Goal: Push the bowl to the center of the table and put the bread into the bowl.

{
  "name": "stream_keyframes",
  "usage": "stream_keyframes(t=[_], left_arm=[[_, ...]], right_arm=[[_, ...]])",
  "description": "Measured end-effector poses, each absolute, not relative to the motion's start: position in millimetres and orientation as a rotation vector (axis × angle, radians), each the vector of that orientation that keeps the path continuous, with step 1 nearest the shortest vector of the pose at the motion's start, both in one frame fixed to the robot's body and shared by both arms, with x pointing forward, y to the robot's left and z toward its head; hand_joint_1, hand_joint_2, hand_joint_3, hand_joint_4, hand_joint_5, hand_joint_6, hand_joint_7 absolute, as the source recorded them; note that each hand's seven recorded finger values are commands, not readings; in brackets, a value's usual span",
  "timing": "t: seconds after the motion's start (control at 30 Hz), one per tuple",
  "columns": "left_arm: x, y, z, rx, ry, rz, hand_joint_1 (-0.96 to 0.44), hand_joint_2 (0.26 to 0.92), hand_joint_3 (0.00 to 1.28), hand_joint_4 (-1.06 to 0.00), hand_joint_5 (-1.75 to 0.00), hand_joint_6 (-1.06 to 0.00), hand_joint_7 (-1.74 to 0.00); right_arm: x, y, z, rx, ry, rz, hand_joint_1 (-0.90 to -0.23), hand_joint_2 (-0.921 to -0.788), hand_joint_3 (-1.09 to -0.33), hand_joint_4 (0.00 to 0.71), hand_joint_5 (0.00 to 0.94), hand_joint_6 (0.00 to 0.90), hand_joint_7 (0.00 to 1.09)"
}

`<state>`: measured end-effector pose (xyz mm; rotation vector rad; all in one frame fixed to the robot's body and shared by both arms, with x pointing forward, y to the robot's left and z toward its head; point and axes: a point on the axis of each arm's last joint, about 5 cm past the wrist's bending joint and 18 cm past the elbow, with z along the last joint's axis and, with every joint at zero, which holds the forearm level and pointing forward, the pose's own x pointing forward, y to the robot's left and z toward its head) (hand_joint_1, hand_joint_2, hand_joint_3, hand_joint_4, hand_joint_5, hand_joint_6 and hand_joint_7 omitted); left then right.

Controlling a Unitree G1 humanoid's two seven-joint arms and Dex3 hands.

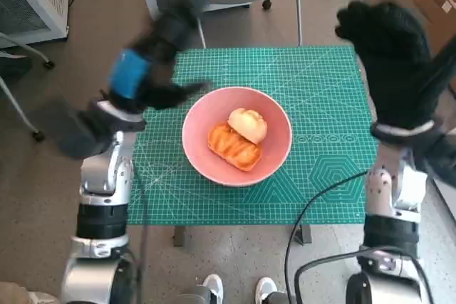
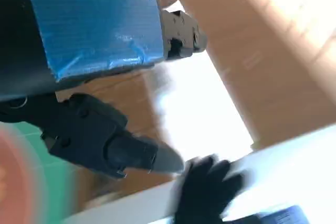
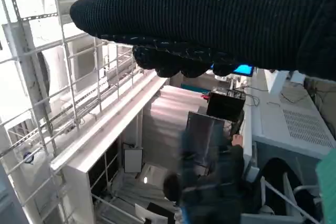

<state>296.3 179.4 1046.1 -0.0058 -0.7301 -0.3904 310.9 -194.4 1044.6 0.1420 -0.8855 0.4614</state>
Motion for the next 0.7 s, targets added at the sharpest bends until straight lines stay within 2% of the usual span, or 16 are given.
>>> stream_keyframes(t=[0.23, 0.43, 0.7], left_arm=[[287.1, 183, 1049, -0.019, -0.775, -0.361, -0.72, 0.921, 0.26, 0.00, 0.00, -0.12, -0.04], [283.4, 184, 1050, -0.080, -0.792, -0.377, -0.60, 0.913, 0.16, 0.00, 0.00, -0.09, -0.06], [283.8, 184, 1048, -0.138, -0.754, -0.411, -0.53, 0.900, 0.11, 0.00, 0.00, -0.08, -0.08]], right_arm=[[315.2, -188.6, 1055.7, 0.108, -0.901, 0.458, -0.684, -0.921, -0.704, 0.290, 0.000, 0.384, 0.00], [318.2, -185.2, 1057.3, 0.075, -0.897, 0.450, -0.661, -0.921, -0.713, 0.278, 0.000, 0.386, 0.00], [320.1, -183.1, 1057.6, 0.061, -0.898, 0.441, -0.652, -0.921, -0.725, 0.267, 0.000, 0.390, 0.00]])
